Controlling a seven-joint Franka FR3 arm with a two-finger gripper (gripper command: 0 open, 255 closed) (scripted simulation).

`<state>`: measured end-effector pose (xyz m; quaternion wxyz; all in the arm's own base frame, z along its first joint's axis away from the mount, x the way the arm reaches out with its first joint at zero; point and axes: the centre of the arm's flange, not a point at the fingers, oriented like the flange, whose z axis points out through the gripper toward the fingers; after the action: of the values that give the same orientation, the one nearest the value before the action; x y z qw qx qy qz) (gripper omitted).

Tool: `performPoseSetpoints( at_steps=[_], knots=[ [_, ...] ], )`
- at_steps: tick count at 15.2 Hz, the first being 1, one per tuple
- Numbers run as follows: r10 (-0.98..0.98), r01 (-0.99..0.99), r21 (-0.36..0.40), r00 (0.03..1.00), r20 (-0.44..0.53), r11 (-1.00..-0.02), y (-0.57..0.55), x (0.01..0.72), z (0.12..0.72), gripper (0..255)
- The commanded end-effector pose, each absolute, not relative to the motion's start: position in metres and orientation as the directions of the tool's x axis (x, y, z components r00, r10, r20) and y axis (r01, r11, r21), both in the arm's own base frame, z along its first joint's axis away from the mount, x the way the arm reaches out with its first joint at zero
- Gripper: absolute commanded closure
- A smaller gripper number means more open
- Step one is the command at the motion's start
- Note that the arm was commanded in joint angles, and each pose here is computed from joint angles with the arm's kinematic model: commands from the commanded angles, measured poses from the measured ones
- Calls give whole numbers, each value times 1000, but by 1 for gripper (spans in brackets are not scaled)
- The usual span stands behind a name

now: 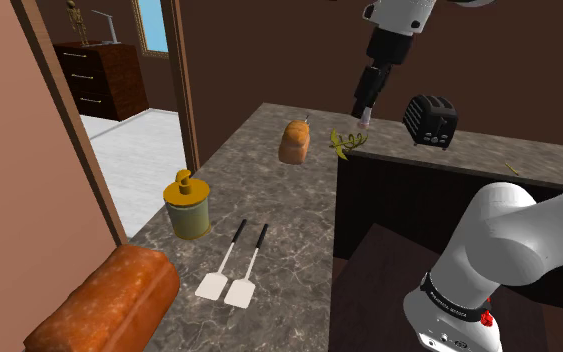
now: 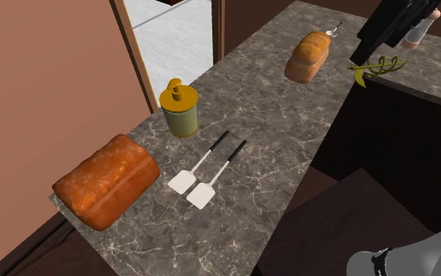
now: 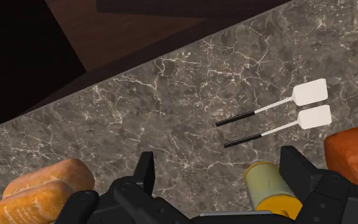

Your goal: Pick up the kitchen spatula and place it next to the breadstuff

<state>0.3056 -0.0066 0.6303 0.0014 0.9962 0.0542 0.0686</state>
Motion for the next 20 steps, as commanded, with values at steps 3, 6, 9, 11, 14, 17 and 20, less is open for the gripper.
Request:
performPoseSetpoints(
  at_steps=[3,6,9,11,14,17,20],
  knots=[
    [43,43,8,990,134,-999,12,308,611,0],
    [-54,-55,4,990,129,-998,39,315,581,0],
    [-151,-153,1,981,124,-988,65,324,552,0],
    [-215,-217,-1,969,120,-976,82,331,532,0],
    [-310,-311,-3,944,115,-950,107,344,503,0],
    [-401,-403,-5,910,109,-915,131,359,473,0],
    [-488,-490,-6,866,103,-871,153,376,444,0]
  ],
)
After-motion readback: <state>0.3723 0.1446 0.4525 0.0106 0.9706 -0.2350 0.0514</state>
